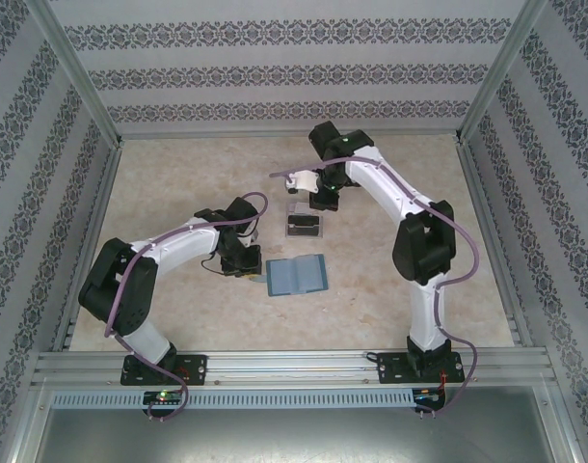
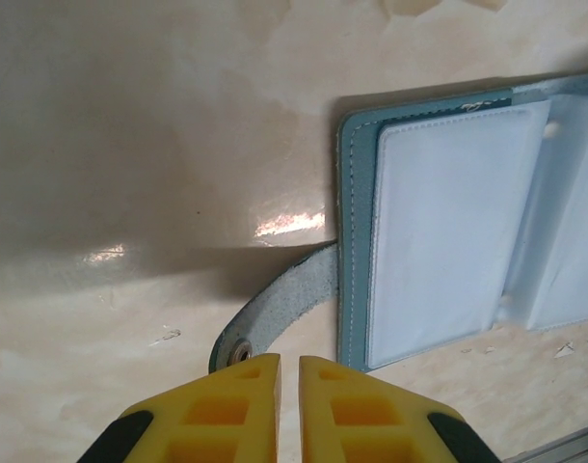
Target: Take the credit cards out of the card holder
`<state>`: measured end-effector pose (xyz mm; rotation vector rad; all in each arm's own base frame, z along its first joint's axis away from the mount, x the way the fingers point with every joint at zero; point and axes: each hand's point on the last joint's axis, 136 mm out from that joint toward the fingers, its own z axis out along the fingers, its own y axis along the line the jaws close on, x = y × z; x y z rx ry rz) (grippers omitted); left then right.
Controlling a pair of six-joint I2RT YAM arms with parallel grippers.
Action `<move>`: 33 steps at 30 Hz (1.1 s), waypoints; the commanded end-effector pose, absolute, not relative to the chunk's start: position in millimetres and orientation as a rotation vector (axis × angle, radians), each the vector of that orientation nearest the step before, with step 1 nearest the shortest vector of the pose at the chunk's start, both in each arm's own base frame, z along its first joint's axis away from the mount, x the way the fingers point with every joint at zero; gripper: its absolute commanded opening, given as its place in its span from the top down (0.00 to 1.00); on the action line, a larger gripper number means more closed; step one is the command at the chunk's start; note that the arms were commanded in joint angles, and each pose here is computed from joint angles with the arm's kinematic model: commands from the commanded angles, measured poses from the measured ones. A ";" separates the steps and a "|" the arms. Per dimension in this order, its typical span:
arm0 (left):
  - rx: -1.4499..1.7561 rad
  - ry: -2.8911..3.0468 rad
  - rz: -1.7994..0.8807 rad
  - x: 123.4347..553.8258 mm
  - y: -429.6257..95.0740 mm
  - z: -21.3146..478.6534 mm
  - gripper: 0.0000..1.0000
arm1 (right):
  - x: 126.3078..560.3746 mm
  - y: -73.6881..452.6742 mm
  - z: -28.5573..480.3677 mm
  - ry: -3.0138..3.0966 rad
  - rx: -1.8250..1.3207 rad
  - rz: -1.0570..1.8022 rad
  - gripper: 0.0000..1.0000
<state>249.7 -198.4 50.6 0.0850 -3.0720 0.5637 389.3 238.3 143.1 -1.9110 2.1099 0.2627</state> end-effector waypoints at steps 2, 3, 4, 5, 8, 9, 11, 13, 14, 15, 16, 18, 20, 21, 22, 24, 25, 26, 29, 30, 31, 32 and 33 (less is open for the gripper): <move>0.138 -3.083 0.556 252.5 -192.0 52.3 0.87 | 392.5 237.7 144.3 2.111 -1.965 0.315 1.00; 0.136 -3.083 0.555 252.7 -192.2 52.4 0.87 | 395.3 237.6 143.3 2.115 -1.968 0.315 1.00; 0.134 -3.083 0.554 253.0 -192.1 52.4 0.87 | 398.8 238.1 142.5 2.114 -1.971 0.311 1.00; 0.138 -3.081 0.552 253.4 -191.9 51.9 0.87 | 401.7 238.7 142.3 2.115 -1.969 0.307 1.00; 0.130 -3.071 0.544 253.5 -192.5 50.0 0.87 | 406.8 244.3 142.6 2.107 -1.970 0.332 1.00; 0.134 -3.069 0.540 253.7 -191.8 48.9 0.87 | 408.3 245.7 141.2 2.106 -1.973 0.339 1.00; 0.135 -3.065 0.537 253.1 -191.3 47.7 0.87 | 411.4 247.0 138.1 2.108 -1.978 0.340 1.00; 0.131 -3.067 0.538 253.6 -191.6 48.3 0.87 | 412.9 246.7 133.6 2.117 -1.990 0.337 1.00; 0.133 -3.063 0.533 252.9 -190.8 47.5 0.87 | 413.8 246.2 131.4 2.124 -1.990 0.338 1.00; 0.132 -3.063 0.531 253.1 -190.8 47.5 0.87 | 414.7 245.9 129.7 2.130 -1.988 0.341 1.00; 0.133 -3.063 0.531 253.5 -190.3 47.1 0.87 | 415.2 245.8 127.2 2.136 -1.990 0.343 1.00; 0.135 -3.057 0.530 252.8 -190.2 47.0 0.87 | 415.0 244.6 122.5 2.148 -1.997 0.344 1.00; 0.139 -3.057 0.529 252.4 -190.0 47.0 0.87 | 416.1 244.4 116.2 2.160 -2.002 0.340 1.00; 0.143 -3.055 0.527 251.7 -189.5 46.4 0.87 | 416.7 244.0 113.4 2.169 -2.001 0.341 1.00; 0.145 -3.054 0.528 251.4 -189.4 46.1 0.87 | 417.3 243.8 110.2 2.178 -1.997 0.347 0.99; 0.149 -3.057 0.531 251.5 -189.5 46.8 0.87 | 418.4 244.4 105.0 2.189 -1.996 0.352 0.99; 0.152 -3.055 0.528 250.5 -188.8 46.6 0.87 | 418.5 244.5 102.2 2.194 -1.998 0.354 0.98; 0.151 -3.057 0.529 251.0 -188.7 47.3 0.87 | 418.8 244.1 99.5 2.202 -1.997 0.356 0.98; 0.154 -3.058 0.529 250.6 -188.6 48.5 0.87 | 417.9 245.1 95.7 2.205 -2.003 0.370 0.97; 0.157 -3.060 0.528 251.0 -188.4 48.9 0.87 | 418.2 245.6 95.2 2.204 -2.002 0.372 0.96; 0.157 -3.059 0.524 250.8 -188.1 48.5 0.87 | 418.0 245.8 94.2 2.205 -2.003 0.376 0.94; 0.155 -3.059 0.526 251.0 -188.7 48.9 0.87 | 418.3 245.4 94.2 2.207 -2.001 0.374 0.91; 0.155 -3.060 0.528 251.5 -188.8 49.4 0.86 | 419.1 245.4 94.6 2.208 -1.999 0.367 0.89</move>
